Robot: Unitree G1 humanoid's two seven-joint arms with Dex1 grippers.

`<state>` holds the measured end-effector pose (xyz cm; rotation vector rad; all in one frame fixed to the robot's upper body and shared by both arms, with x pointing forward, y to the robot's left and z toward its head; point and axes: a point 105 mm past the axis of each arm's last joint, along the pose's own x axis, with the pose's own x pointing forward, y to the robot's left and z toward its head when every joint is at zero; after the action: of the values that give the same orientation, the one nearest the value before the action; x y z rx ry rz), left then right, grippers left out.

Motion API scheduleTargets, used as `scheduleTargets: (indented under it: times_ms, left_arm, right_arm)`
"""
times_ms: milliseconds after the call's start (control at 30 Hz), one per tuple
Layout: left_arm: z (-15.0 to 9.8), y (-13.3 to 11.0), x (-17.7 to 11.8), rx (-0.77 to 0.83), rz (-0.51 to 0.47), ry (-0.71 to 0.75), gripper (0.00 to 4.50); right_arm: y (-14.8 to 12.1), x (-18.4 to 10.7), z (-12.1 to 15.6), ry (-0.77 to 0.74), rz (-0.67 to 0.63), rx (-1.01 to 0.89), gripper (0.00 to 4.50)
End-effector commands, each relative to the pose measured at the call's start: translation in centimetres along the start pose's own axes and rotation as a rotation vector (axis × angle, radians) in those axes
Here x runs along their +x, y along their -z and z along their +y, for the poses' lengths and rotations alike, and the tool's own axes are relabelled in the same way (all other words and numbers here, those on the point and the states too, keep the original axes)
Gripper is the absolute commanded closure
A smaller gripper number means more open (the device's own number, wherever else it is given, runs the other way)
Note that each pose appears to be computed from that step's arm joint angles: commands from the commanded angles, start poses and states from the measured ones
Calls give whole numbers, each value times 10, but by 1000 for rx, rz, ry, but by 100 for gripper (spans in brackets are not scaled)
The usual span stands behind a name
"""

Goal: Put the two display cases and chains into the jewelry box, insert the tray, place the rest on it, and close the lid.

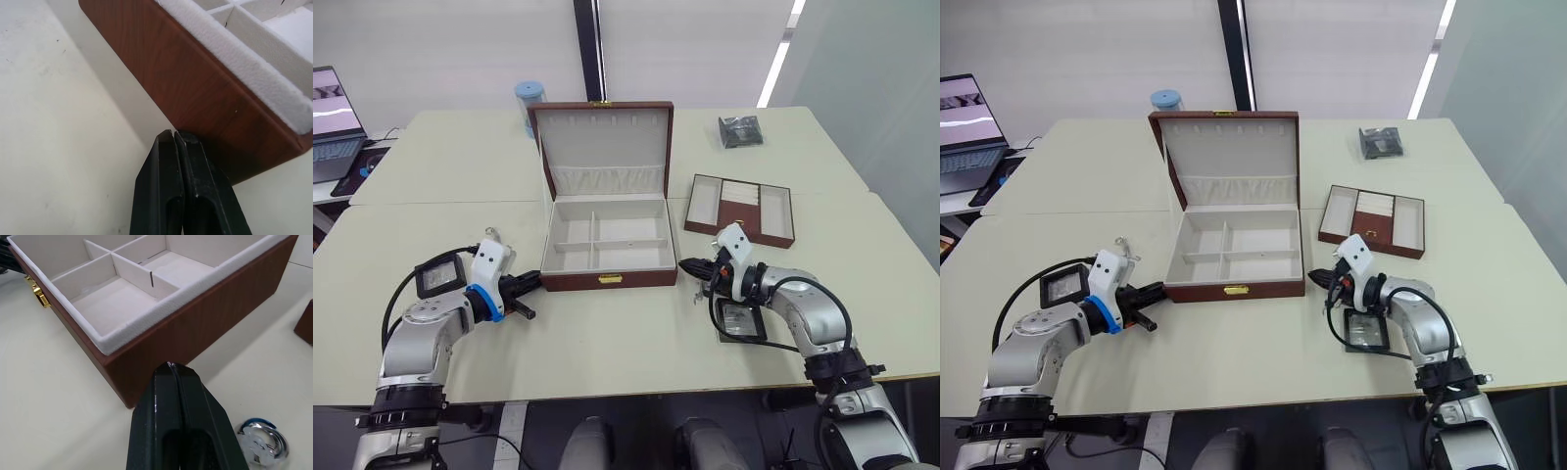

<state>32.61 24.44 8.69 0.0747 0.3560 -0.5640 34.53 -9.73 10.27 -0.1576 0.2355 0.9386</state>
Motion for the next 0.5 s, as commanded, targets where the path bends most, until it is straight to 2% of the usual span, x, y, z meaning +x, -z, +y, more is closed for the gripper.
scheduleTargets:
  times_ms: [33, 200, 267, 367, 500]
  left_arm:
    - [4, -10, -5, 24, -24, -9, 447]
    - [18, -20, -20, 25, -52, -64, 447]
    - [35, -33, -40, 19, -87, -112, 447]
    - [47, -42, -64, 27, -93, -137, 360]
    - [64, -45, -106, 51, -45, -191, 226]
  right_arm:
    - [-14, -4, -4, 8, -52, -29, 450]
    - [-23, -11, -8, 20, -97, -30, 450]
    - [-29, -26, -14, 25, -124, -29, 450]
    - [-32, -48, -20, 17, -136, -22, 450]
    - [-27, -87, -32, 31, -101, -29, 360]
